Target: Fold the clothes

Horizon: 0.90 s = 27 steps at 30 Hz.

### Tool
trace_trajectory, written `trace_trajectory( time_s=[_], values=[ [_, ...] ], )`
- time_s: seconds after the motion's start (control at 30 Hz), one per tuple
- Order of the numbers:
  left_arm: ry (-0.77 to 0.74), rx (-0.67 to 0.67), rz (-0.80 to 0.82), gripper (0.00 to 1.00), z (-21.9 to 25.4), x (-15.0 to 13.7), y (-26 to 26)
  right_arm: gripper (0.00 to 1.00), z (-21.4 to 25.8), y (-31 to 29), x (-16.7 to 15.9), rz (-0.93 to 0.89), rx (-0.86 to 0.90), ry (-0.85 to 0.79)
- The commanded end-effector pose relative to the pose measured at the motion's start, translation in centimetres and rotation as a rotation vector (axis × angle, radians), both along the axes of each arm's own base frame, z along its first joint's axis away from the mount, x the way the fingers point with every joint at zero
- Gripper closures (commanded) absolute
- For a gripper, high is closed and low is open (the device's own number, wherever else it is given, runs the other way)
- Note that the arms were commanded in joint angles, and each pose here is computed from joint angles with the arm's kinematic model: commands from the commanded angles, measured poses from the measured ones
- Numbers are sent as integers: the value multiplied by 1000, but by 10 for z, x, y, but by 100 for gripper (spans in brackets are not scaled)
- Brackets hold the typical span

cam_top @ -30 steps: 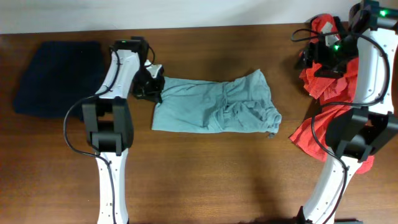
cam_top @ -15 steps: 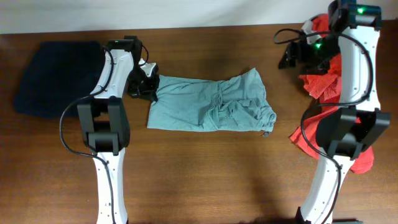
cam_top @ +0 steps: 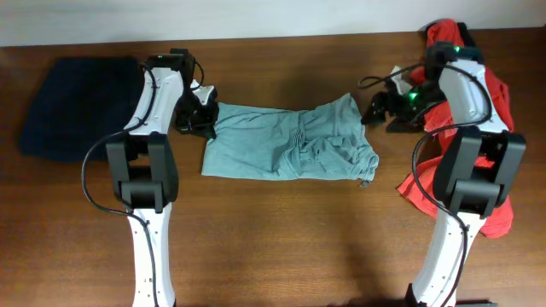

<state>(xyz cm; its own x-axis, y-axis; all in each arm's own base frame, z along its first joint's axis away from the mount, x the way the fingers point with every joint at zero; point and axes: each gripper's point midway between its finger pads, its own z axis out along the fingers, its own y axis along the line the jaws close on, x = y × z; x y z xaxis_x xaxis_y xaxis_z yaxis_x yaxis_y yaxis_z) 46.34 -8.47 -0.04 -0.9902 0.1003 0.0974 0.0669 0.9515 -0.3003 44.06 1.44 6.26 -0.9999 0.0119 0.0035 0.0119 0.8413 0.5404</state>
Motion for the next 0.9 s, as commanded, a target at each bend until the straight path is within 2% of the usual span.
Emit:
trace_trajectory(
  time_s=[0.0, 0.3, 0.87],
  values=[
    [8, 107, -16, 99, -26, 0, 24, 16, -8, 14, -2, 19, 95, -11],
    [5, 107, -17, 99, -26, 0, 23, 25, -34, 18, -12, 17, 110, 7],
    [5, 107, -20, 99, -26, 0, 21, 26, -56, 59, -13, 28, 184, -11]
  ],
)
